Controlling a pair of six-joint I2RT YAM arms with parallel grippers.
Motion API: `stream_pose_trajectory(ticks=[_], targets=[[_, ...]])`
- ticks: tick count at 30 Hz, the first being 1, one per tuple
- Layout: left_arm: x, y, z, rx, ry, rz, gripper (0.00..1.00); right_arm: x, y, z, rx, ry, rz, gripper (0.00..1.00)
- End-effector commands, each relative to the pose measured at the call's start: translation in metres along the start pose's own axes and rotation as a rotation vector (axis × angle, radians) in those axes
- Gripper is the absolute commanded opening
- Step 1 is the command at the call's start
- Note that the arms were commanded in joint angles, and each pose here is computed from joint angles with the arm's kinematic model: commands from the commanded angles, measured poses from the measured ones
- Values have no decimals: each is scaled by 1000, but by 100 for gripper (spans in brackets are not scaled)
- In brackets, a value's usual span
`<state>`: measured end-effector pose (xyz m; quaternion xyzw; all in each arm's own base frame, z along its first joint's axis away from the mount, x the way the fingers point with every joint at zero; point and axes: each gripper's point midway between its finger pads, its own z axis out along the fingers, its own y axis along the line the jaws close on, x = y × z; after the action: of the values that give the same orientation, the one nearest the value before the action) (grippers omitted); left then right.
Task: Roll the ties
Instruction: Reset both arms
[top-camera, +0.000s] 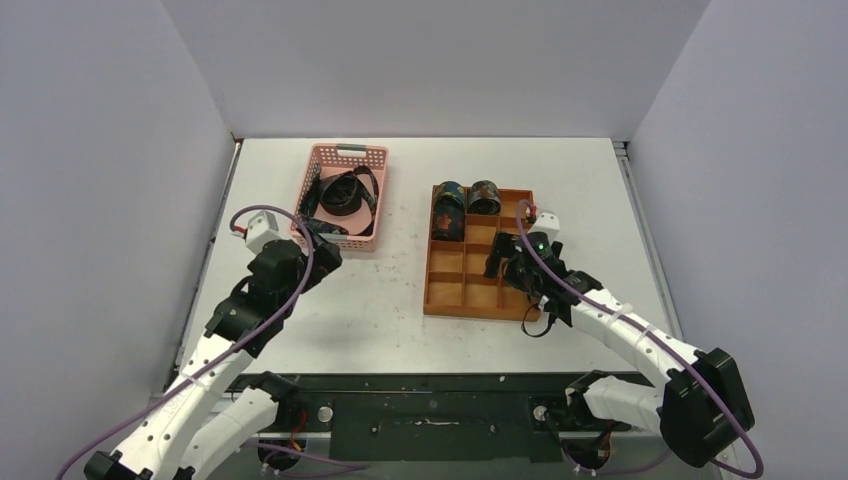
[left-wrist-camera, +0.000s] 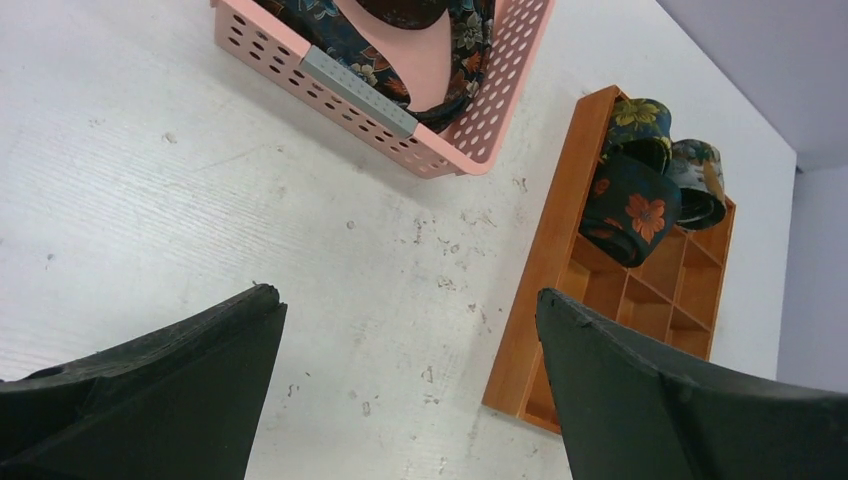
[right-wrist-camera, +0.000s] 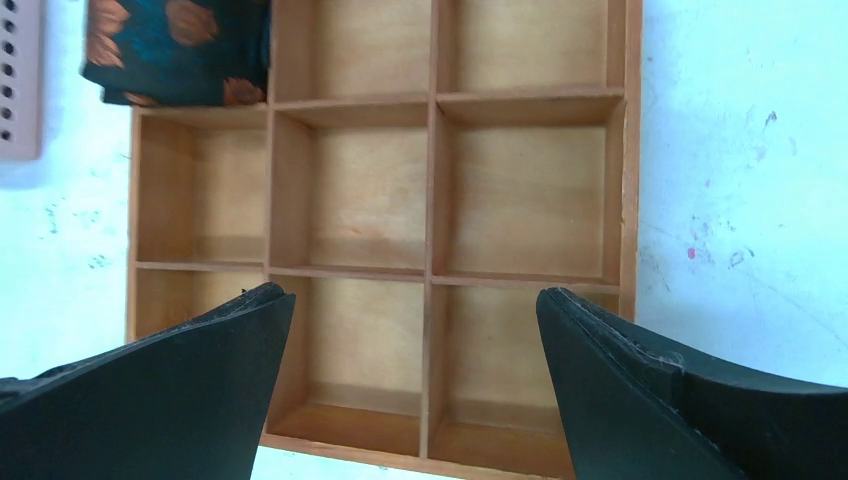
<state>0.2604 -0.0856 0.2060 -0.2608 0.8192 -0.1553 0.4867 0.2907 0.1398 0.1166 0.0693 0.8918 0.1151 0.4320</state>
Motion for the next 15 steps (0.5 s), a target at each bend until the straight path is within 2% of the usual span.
stream_pose_trajectory(ticks=[1,3,6,8,9,15], targets=[[-12,3,-9,5,-69,-131,96,3,-4,2,6,-4,-23,98],[-21,-3,-13,21,-85,-118,96,2,-2,1,-17,-32,-3,98],[-30,-23,-23,76,-45,-23,96,-2,1,-2,-59,-87,15,99],[-30,-36,-27,152,-14,163,96,-1,4,0,-74,-92,11,99],[-31,-39,-27,169,-12,195,96,1,2,2,-62,-82,6,99],[-39,-32,-21,149,-84,203,96,15,-18,26,89,-12,0,89]])
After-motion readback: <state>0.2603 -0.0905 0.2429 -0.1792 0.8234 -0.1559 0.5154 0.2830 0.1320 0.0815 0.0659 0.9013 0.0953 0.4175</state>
